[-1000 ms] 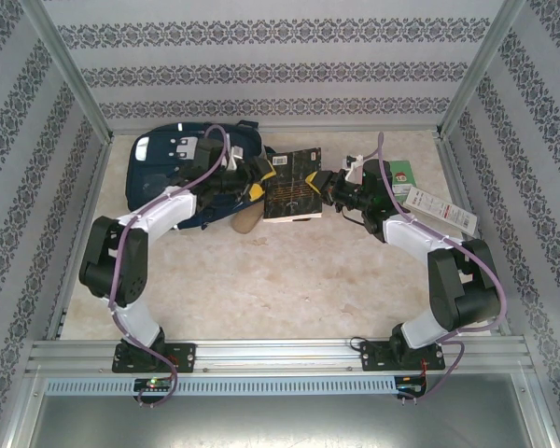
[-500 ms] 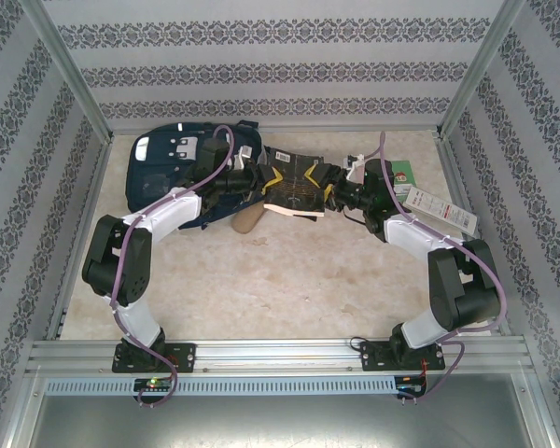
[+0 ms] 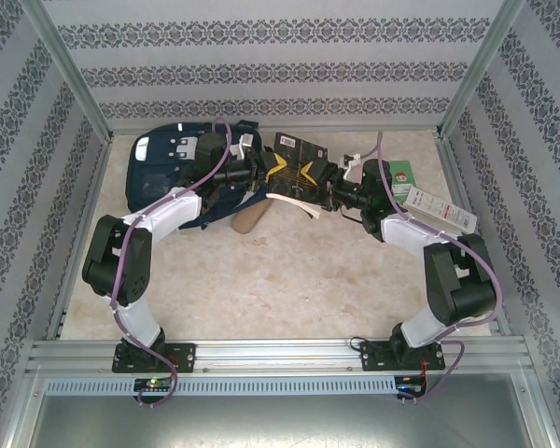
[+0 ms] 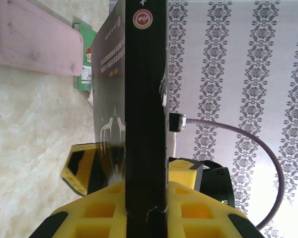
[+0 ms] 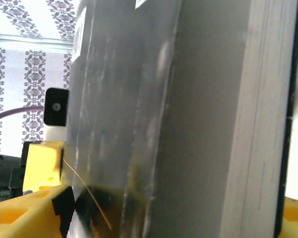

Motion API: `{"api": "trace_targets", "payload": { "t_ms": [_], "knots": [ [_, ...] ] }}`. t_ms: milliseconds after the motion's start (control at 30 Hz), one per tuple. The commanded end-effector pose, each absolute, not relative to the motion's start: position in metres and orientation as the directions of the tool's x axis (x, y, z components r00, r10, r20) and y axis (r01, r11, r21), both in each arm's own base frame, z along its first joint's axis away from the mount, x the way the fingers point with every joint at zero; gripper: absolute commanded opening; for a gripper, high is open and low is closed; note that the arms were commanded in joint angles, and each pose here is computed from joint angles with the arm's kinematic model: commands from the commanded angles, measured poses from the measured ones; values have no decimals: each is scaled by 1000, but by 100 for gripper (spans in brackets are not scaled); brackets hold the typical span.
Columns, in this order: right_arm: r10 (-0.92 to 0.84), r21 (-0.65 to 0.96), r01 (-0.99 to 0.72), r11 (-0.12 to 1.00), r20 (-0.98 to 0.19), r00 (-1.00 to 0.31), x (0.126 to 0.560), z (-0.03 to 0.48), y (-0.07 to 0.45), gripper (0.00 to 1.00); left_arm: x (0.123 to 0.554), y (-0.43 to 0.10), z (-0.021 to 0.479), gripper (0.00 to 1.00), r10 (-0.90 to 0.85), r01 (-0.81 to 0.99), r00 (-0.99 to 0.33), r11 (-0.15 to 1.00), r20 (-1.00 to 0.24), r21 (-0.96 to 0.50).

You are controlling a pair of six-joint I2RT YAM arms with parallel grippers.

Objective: Pack the student bag

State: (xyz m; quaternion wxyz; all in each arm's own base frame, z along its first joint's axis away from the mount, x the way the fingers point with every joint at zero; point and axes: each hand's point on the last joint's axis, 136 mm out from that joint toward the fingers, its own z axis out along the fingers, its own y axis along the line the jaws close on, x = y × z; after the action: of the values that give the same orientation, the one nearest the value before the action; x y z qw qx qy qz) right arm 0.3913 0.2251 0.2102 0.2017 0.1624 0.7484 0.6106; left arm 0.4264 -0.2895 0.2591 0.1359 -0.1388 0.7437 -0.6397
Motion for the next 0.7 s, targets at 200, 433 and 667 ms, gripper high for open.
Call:
{"api": "trace_targets", "payload": {
  "t_ms": [200, 433, 667],
  "knots": [
    [447, 988, -84, 129, -133, -885, 382, 237, 233, 47, 421, -287, 280, 0, -332, 95, -930, 193, -156, -977],
    [495, 983, -68, 169, -144, -857, 378, 231, 212, 19, 417, -275, 254, 0, -288, 91, -939, 324, -190, -942],
    [488, 984, -60, 166, -135, -863, 374, 229, 211, 46, 430, -264, 263, 0, -342, 87, -921, 282, -185, -955]
  ]
}}
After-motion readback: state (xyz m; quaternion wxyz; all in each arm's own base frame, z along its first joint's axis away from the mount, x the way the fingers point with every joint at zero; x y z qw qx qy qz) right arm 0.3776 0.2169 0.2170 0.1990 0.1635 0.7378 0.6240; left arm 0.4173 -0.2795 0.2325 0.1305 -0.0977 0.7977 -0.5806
